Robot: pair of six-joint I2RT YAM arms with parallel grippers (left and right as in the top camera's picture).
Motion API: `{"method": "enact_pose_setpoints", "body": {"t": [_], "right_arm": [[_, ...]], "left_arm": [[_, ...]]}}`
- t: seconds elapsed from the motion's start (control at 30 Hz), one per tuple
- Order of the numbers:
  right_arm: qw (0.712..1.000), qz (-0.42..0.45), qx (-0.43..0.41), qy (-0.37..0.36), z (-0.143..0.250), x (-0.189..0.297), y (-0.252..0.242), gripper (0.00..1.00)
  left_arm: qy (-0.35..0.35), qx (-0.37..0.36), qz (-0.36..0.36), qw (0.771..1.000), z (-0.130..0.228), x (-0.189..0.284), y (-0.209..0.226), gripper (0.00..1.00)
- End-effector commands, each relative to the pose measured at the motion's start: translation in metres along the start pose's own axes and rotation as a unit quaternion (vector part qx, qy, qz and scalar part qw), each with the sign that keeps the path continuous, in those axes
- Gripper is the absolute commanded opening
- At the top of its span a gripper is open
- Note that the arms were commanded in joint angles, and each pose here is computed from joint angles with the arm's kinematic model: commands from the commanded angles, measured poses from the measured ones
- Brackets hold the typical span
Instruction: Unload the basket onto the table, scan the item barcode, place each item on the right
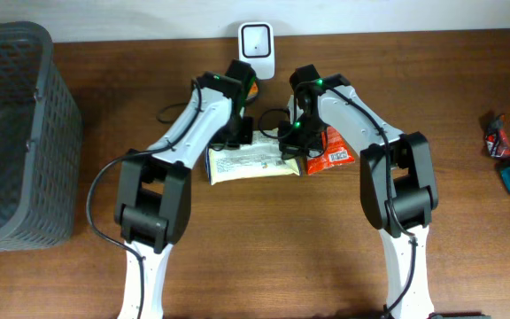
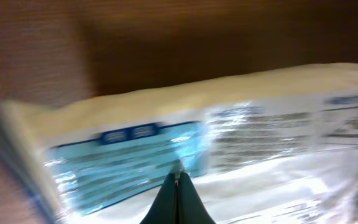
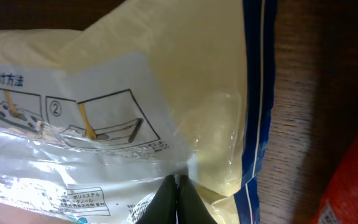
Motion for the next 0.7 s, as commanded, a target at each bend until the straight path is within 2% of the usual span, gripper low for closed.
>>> {"method": "enact_pose_setpoints", "body": {"t": [0.0, 0.2, 0.37, 0.4, 0.43, 0.47, 0.6, 0.63, 0.67], "right_arm": [[0.995, 0.088, -0.035, 0.035, 0.014, -0.027, -0.042, 0.04], [0.996, 0.074, -0.035, 0.030, 0.010, -0.011, -0.030, 0.04], [0.998, 0.066, -0.004, -0.007, -0.002, 0.042, -0.006, 0.04], [0.998, 0.065, -0.001, -0.016, -0.003, 0.052, -0.002, 0.04], [0.998, 0.063, 0.002, -0.024, -0.004, 0.062, 0.003, 0.14], [0.998, 0.061, 0.010, -0.029, -0.004, 0.073, 0.008, 0.29], [0.996, 0.061, 0.054, -0.031, 0.002, 0.109, 0.022, 0.76], [0.996, 0.062, 0.059, -0.031, 0.004, 0.115, 0.024, 0.98], [0.995, 0.065, 0.061, -0.034, 0.003, 0.119, 0.024, 0.98]], "left_arm": [[-0.032, 0.036, -0.031, 0.998, -0.024, 0.029, 0.036, 0.00], [-0.041, 0.062, -0.029, 0.997, -0.034, 0.050, 0.057, 0.00], [-0.007, 0.112, -0.012, 0.994, -0.030, 0.051, 0.081, 0.00], [0.004, 0.116, 0.003, 0.993, -0.028, 0.050, 0.080, 0.08], [0.013, 0.114, 0.018, 0.993, -0.026, 0.049, 0.078, 0.16], [0.021, 0.108, 0.033, 0.993, -0.025, 0.048, 0.075, 0.28], [0.047, 0.076, 0.086, 0.992, -0.017, 0.041, 0.061, 0.91], [0.050, 0.070, 0.092, 0.992, -0.016, 0.038, 0.059, 1.00], [0.054, 0.068, 0.092, 0.992, -0.014, 0.033, 0.059, 0.99]]}}
Point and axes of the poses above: each gripper's point midway between its finger pads, its own x axis back along the fingers, its own y axis along the line the jaws close on, z = x × y, the point moved 3 cm from there along x, back along the fingers, and after that the axes turned 8 degrees about x, right-handed, at the moved point
